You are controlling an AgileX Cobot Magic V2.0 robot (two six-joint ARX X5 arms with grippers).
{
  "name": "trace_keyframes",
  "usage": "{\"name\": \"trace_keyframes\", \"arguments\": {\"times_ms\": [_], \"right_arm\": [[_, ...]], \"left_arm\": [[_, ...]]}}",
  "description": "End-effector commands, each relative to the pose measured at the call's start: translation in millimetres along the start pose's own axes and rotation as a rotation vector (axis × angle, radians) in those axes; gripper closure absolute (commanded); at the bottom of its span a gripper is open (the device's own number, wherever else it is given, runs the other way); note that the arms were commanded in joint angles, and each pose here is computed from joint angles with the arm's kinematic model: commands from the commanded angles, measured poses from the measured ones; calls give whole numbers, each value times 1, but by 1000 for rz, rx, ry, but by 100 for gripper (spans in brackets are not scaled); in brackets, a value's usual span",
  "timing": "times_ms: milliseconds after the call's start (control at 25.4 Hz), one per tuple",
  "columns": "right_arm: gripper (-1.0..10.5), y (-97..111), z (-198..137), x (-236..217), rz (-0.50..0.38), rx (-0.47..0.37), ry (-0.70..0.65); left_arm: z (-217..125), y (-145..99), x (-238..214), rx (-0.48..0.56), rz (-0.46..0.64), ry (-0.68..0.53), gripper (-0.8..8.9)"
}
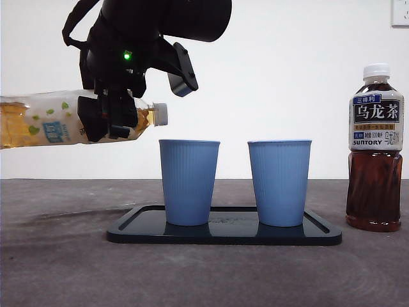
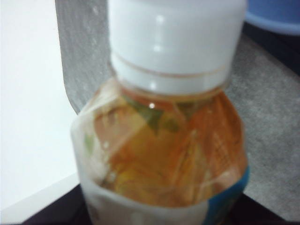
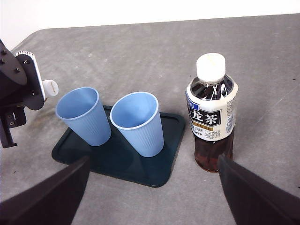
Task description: Pour the drink into the cup
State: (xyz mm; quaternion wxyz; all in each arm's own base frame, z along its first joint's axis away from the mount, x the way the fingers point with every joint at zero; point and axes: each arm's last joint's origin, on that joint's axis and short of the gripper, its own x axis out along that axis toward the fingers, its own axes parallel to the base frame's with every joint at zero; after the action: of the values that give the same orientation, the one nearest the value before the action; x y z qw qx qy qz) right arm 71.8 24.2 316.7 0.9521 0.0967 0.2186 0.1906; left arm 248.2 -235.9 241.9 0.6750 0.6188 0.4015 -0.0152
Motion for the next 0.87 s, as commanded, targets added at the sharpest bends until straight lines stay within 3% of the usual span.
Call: {"name": "trace_keyframes", "arguments": {"times_ms": [39, 709, 867], "right_arm": [[510, 1, 3, -2, 8, 5, -15], [510, 2, 3, -2, 10, 4, -15], [510, 3, 3, -2, 22, -1, -11]], "left_arm": [[7, 5, -8, 11, 44, -18, 631], [9, 7, -12, 50, 92, -10, 631], [10, 6, -14, 18, 92, -18, 631]]}}
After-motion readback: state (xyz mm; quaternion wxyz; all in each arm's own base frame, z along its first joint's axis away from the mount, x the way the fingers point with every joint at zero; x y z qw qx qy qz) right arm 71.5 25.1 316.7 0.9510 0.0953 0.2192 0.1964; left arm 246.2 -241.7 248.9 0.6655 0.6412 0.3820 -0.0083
